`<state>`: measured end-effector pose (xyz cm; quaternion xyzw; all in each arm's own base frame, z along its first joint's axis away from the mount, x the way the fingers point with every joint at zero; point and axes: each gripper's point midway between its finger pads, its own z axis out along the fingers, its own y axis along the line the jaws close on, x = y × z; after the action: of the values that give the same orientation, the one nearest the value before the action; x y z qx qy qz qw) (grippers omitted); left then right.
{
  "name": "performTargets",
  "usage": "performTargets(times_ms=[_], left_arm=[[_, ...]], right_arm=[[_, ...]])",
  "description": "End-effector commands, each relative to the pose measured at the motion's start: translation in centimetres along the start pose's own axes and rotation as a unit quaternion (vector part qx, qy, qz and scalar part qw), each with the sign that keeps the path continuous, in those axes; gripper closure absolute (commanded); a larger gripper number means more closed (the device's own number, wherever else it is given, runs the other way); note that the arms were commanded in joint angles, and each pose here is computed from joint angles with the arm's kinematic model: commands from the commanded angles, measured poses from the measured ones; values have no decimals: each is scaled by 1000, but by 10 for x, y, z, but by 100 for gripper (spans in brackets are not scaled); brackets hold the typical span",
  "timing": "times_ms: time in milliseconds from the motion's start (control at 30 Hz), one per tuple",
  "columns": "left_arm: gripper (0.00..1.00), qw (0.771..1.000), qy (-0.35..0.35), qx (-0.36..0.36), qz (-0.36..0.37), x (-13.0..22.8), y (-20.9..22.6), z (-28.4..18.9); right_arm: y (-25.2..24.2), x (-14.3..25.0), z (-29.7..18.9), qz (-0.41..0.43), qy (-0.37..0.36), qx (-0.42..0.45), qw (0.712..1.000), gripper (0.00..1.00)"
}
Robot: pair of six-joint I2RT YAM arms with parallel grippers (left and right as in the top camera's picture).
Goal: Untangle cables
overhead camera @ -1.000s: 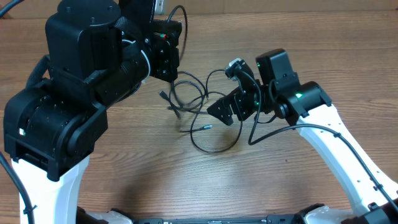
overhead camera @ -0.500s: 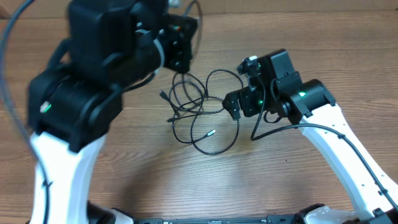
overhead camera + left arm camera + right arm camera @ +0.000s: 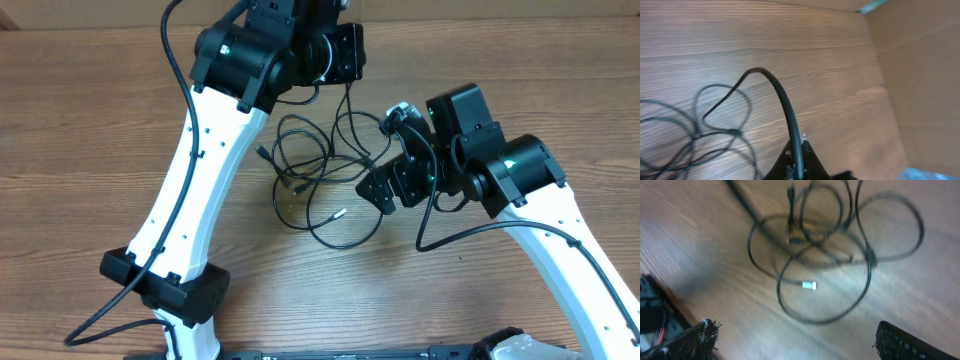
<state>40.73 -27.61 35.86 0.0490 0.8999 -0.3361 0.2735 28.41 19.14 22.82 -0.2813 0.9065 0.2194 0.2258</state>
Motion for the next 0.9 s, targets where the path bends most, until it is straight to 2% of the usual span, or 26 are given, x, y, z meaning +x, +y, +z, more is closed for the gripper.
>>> performTargets(times_ms=[0,167,333,500,733,867], left_arm=[[96,995,24,92,-14,9,-41,-17],[96,984,49,172,-8,17,-72,-36],[96,983,40,180,1,17,-78,-50],[96,985,13,170,32,16,-80,-69],[96,982,-16,180,47,18,-93,-105],[96,981,-27,186,52,19,-98,-120]], right_arm=[[6,-24,-9,-31,-47,-6,998,0],[-15,-56,-15,-16,-110,53,992,0],[-45,-77,-27,17,-156,139,978,0],[-57,-91,-36,24,-189,175,966,0],[-56,-117,-49,29,-249,175,952,0],[-33,-133,-51,11,-280,112,953,0]])
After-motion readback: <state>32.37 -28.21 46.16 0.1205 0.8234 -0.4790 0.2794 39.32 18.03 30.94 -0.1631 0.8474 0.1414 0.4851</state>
